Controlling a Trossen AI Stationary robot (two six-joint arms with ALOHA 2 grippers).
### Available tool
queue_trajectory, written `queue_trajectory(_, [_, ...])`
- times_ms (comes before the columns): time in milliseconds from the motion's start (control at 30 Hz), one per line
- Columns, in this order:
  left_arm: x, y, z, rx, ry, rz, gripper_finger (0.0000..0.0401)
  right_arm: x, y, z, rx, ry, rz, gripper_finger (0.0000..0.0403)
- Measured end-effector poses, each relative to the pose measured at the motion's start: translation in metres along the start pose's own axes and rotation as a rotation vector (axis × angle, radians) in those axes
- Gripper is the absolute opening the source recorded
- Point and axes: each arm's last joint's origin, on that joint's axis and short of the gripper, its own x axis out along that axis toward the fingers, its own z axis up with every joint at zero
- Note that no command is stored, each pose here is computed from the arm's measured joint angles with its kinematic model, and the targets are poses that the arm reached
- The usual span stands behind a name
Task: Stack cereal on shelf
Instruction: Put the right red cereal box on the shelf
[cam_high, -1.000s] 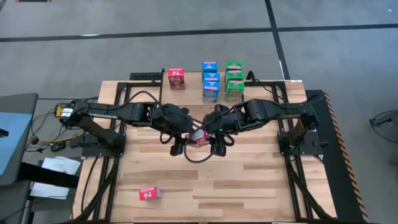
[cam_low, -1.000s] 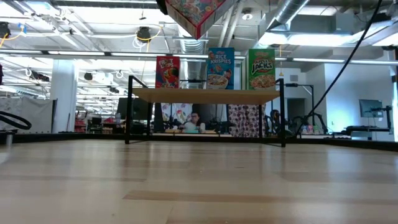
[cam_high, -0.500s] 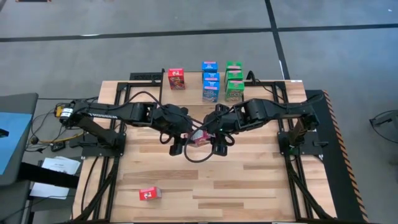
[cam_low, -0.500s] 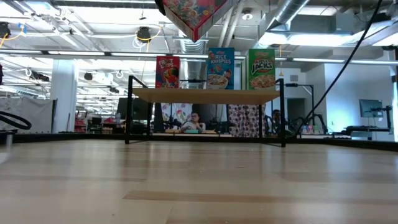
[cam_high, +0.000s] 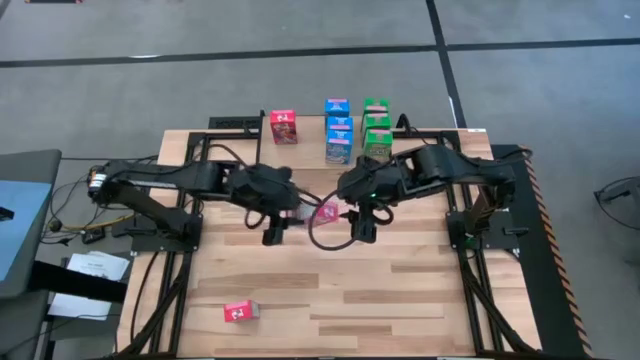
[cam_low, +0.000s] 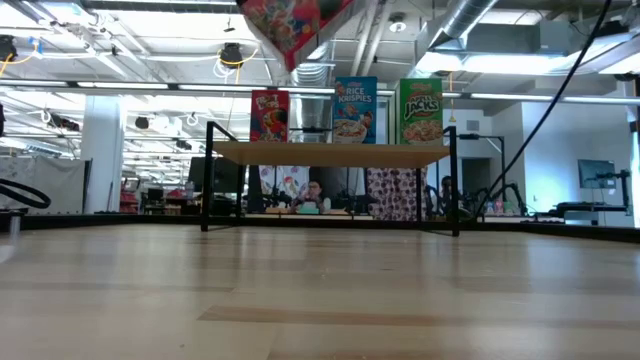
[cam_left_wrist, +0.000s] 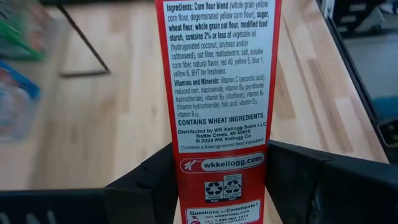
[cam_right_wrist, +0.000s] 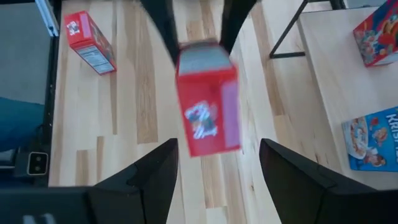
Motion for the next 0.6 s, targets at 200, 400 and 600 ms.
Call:
queue_trajectory(200, [-0.04,0.008,0.002,0.024,-0.089,0.111,0.0181,-0.019,-0.001,0.004,0.005,-0.047,0.014,0.0251])
queue_trajectory(400, [-0.078,0.023,-0.005,-0.009,-0.206,0.232,0.0181,-0.026,-0.003,-0.001,-0.001,-0.018,0.008,0.025])
queue_trajectory(600, [-0.073,0.04,-0.042,-0.063,-0.353,0.321,0.0181,-0.029,-0.005,-0.004,-0.004,0.0,0.004,0.025])
